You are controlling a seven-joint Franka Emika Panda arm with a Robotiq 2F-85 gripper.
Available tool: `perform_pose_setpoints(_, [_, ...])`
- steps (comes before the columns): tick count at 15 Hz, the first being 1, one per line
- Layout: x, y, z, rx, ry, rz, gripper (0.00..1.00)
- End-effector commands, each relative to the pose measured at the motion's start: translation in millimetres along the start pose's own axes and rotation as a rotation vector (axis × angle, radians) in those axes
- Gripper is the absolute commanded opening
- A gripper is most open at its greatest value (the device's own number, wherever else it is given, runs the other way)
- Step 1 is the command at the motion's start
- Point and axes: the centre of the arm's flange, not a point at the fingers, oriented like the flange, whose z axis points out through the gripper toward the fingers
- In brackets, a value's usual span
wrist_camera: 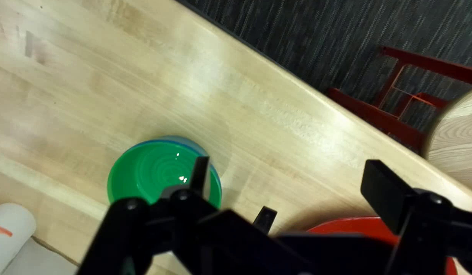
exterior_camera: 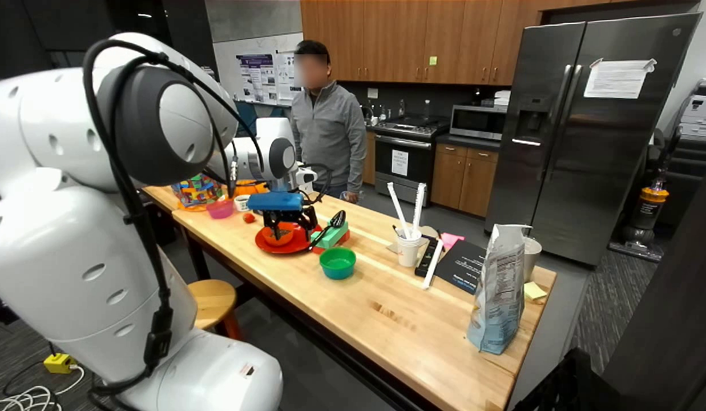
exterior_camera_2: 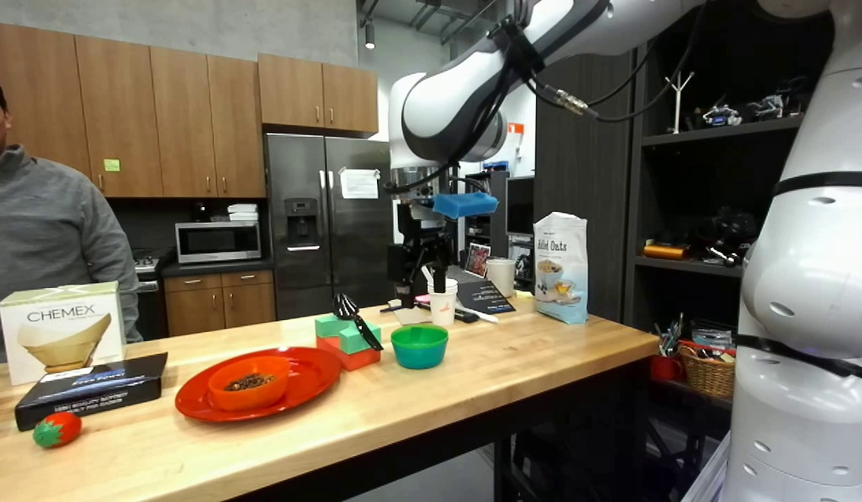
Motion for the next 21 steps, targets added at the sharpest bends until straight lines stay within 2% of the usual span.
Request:
perform_pose_setpoints(1, [31, 11, -15, 0.006, 0.022, 0.019, 1.0])
perform_pose_setpoints(5, [56, 12, -18, 0.062, 0.014, 0.053, 1.0])
perform_pose_setpoints(9, [78, 7, -3, 0.099, -0.05, 0.111, 1.0])
perform_pose_setpoints(16, [104, 4, 19, 0.112, -0.075, 0.223, 1.0])
perform_pose_setpoints(21, [110, 8, 42, 0.11, -0.08, 0.268, 1.0])
